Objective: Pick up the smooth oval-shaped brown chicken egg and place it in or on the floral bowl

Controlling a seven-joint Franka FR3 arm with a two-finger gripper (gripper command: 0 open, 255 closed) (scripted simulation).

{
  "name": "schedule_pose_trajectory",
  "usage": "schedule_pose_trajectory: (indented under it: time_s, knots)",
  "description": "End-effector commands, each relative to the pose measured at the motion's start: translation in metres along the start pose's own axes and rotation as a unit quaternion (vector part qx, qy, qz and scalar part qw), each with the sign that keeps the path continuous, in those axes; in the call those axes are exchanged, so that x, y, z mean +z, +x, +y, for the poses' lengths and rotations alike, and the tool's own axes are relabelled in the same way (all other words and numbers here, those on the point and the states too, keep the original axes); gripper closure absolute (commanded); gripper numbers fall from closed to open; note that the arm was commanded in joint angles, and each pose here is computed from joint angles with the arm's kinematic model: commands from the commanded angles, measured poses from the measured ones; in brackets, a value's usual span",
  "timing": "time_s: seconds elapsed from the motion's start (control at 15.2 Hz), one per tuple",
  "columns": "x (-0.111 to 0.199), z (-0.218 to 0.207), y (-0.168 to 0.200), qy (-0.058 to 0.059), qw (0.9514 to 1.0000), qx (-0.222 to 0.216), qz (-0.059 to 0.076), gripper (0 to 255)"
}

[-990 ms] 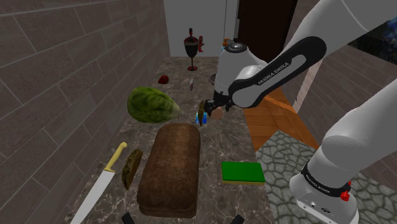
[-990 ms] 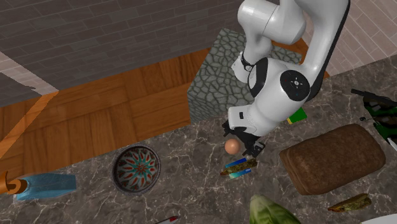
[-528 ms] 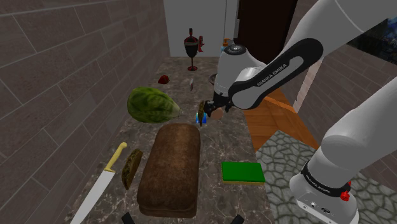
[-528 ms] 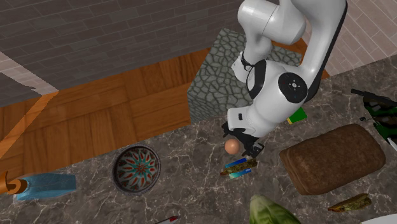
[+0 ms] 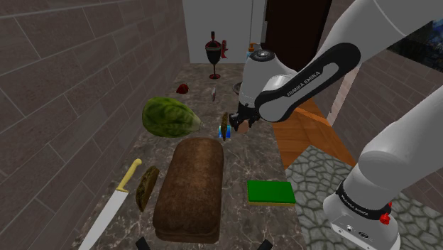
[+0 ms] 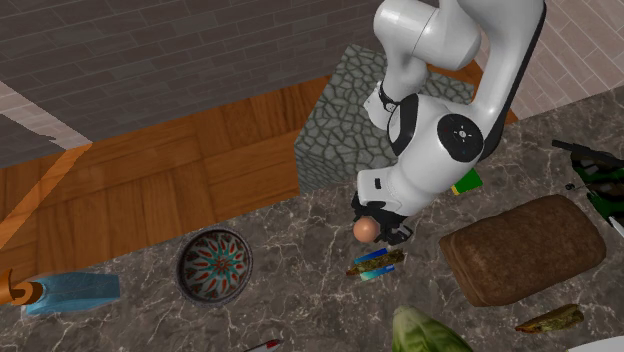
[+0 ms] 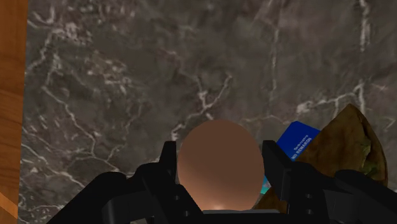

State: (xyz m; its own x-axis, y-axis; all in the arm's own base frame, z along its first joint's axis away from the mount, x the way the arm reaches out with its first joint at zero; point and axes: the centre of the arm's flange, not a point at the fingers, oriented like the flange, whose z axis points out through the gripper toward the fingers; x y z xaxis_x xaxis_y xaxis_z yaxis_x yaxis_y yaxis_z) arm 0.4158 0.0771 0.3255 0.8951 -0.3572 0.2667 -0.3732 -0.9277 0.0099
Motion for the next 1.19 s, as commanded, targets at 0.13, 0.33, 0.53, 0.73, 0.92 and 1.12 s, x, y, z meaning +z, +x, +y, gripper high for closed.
schedule_pose_trajectory:
  time_s: [0.13,0.33,0.53,0.73,0.92,1.12]
  knots:
    - [0.000,0.000,0.000,0.000,1.0000,0.000,0.000,255]
    - [-0.015,0.000,0.004,0.000,1.0000,0.000,0.000,255]
    - [-0.031,0.000,0.009,0.000,1.0000,0.000,0.000,255]
    - [-0.046,0.000,0.013,0.000,1.0000,0.000,0.000,255]
    - [-0.061,0.001,0.017,0.000,1.0000,0.000,0.000,255]
    - [-0.076,0.001,0.021,0.000,1.0000,0.000,0.000,255]
